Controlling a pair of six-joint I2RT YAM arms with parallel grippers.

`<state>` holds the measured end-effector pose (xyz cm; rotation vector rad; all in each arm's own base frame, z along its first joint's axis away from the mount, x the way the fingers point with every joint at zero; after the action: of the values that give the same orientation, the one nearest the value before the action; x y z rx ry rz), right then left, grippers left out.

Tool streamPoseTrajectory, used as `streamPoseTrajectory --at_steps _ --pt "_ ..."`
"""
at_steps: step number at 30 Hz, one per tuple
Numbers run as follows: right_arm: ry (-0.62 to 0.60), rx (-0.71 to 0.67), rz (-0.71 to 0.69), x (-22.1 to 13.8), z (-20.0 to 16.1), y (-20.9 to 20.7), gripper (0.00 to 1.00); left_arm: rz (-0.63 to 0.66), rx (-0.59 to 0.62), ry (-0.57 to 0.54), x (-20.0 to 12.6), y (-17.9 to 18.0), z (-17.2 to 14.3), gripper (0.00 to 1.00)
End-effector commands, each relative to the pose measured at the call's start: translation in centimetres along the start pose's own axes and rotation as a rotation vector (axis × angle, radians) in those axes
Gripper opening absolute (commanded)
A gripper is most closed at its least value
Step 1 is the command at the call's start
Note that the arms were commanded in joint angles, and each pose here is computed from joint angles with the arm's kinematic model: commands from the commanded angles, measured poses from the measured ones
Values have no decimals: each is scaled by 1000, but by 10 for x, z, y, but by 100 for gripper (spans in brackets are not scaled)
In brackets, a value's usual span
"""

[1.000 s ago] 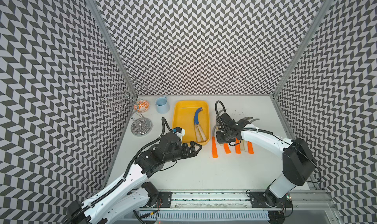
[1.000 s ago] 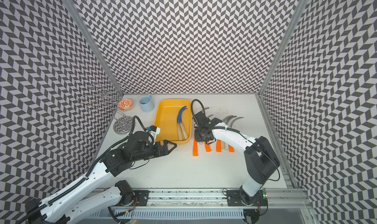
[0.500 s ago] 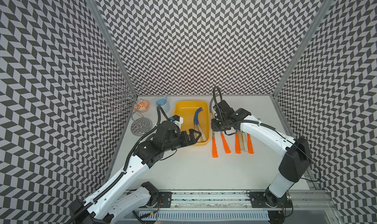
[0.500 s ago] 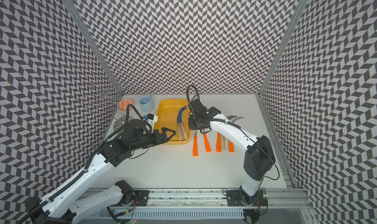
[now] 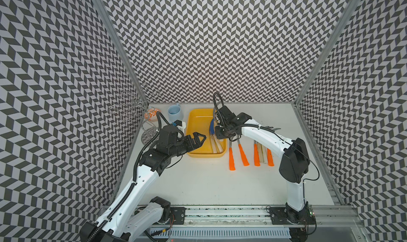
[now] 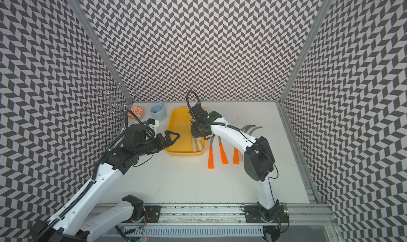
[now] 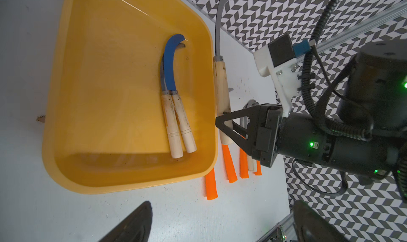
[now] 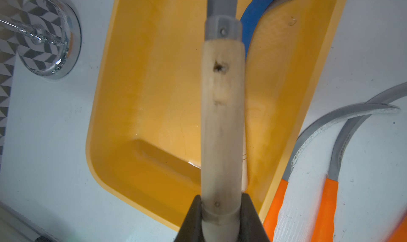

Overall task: Put small sickles into storage boxes
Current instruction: Place the sickle in the storage box.

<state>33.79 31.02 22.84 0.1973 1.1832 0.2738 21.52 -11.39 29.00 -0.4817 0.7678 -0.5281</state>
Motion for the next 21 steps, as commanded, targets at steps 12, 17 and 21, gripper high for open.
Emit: streamPoseTrajectory --at_steps 12,17,21 --pt "47 -106 -153 66 -6 -9 3 -14 -5 48 3 16 -21 100" --pt "73 -119 -194 84 -12 -15 4 -18 -11 65 3 19 -27 100" --pt "92 -121 -199 93 -15 -17 9 -18 -16 75 3 21 -32 100"
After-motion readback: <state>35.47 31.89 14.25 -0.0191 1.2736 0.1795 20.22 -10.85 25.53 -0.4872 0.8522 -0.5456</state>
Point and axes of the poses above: each gripper's point midway between its finger pads, its own x axis out along the fingers, its own y axis along the line the jaws close on, z = x × y, the point moved 9 cm from there along -x, back along the fingers, and after that the axes turned 13 degrees about x, right-handed, at the moved point
